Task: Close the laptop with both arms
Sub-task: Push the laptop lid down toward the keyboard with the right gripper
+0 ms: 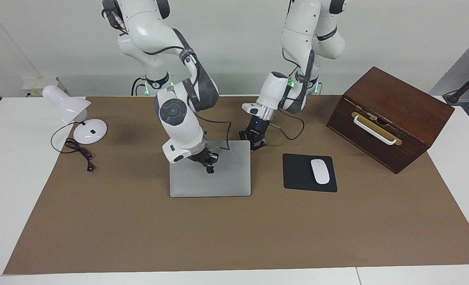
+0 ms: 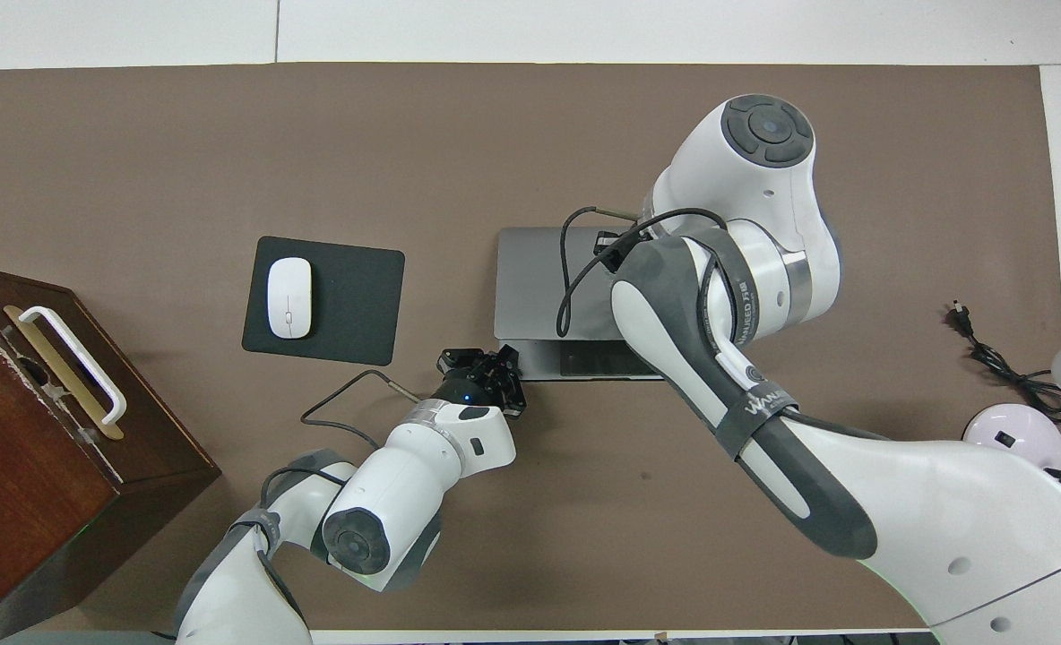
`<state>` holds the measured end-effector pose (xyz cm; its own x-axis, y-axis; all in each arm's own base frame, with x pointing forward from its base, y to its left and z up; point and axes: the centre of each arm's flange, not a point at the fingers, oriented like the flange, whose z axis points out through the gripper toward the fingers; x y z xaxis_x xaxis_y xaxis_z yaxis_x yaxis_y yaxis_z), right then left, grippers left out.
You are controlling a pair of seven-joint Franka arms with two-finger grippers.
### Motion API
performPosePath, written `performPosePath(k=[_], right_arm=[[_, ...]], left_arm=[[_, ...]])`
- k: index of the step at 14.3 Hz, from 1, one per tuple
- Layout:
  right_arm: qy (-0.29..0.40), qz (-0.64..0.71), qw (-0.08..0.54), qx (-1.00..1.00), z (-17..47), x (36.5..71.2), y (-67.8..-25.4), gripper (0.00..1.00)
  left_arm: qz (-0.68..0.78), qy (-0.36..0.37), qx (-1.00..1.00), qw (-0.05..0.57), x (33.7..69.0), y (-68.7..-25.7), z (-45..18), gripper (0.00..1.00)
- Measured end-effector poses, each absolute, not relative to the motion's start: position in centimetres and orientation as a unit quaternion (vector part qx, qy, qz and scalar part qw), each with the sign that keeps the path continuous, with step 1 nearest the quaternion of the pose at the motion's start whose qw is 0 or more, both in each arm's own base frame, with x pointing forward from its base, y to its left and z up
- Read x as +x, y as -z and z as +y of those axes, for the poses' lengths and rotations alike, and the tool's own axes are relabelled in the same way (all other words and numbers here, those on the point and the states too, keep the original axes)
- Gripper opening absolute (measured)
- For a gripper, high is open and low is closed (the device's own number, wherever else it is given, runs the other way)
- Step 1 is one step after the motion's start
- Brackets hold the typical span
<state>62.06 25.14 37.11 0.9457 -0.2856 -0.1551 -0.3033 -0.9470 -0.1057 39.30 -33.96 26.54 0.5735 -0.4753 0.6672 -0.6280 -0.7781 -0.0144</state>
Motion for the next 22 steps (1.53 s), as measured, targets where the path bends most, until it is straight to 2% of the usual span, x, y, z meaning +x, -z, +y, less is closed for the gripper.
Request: performPosePath(k=[22], right_arm=[[-0.049,0.155,0.07,-0.984,24.9,61.3,-34.7,0.01]], left_arm=[[-0.314,-0.339,0.88,0.112,39.3,-26.5,-34.0,0.01]])
